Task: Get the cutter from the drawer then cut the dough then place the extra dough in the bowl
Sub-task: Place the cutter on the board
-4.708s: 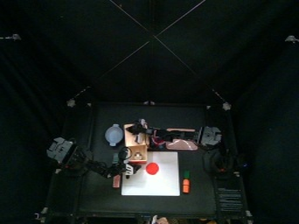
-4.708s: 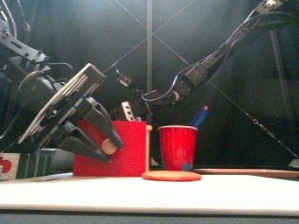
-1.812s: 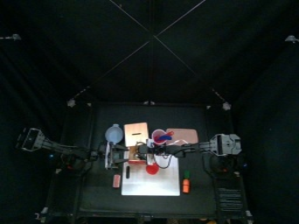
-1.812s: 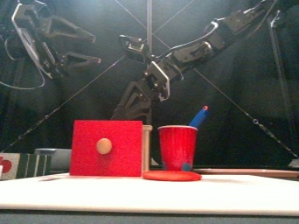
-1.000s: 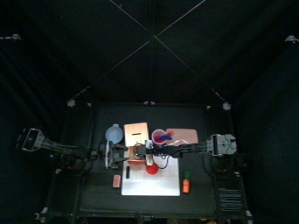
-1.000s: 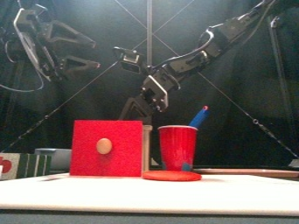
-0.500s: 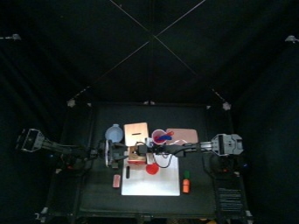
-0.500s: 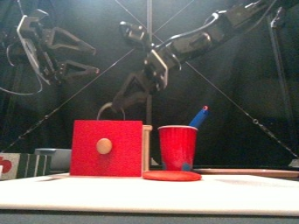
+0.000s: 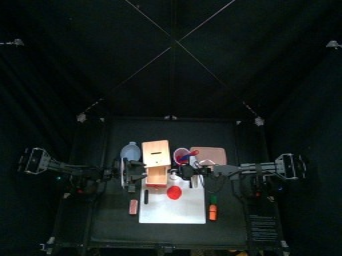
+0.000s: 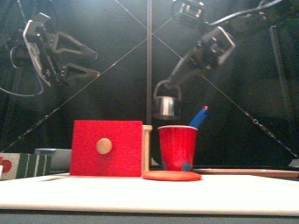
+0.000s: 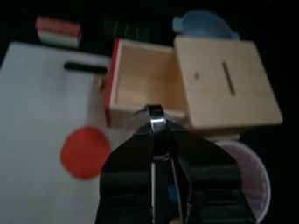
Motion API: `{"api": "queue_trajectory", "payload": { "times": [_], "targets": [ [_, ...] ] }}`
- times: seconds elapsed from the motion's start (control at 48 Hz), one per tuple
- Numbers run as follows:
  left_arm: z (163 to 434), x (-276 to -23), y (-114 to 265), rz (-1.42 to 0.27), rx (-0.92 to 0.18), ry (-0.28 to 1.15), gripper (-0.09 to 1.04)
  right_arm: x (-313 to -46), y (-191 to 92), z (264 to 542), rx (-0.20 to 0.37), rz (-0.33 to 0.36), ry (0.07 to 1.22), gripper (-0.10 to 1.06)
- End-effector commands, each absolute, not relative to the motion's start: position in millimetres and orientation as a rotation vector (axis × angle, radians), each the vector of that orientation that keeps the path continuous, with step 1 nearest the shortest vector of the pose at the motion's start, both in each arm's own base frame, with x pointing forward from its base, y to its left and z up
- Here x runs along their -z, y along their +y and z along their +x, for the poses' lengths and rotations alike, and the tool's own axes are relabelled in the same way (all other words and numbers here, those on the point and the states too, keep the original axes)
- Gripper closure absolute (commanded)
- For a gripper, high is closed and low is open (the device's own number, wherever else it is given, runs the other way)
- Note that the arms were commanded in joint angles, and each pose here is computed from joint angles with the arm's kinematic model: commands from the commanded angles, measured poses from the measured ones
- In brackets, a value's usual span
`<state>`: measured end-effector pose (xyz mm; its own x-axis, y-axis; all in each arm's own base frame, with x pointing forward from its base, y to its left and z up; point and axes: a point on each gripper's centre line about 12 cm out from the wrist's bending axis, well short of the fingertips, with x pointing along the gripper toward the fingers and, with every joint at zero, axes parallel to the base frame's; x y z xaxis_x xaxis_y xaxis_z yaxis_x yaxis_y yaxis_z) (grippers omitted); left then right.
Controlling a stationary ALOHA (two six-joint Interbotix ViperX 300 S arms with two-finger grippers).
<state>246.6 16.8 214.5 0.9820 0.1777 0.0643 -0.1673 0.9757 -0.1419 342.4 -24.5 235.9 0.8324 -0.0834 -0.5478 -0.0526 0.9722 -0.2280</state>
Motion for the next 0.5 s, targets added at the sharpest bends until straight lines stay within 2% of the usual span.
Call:
{"api": "queue_trajectory", "payload": {
  "times": [0.021,0.146,0.271,0.5],
  "targets": [
    [251,-224,24,-0.136,-0.201,-0.115,0.02,-215,-17,311,-0.003,-0.227,0.632,0.54],
    [252,-227,32,-0.135,-0.231,-0.125,0.02,-190,-15,293,-0.003,-0.175,0.692,0.54],
    [250,-227,41,-0.137,-0.267,-0.129,0.02,-175,-13,285,-0.006,-0.154,0.725,0.53],
    [251,-231,54,-0.131,-0.318,-0.144,0.02,-169,-12,282,-0.015,-0.155,0.708,0.5]
  ]
}}
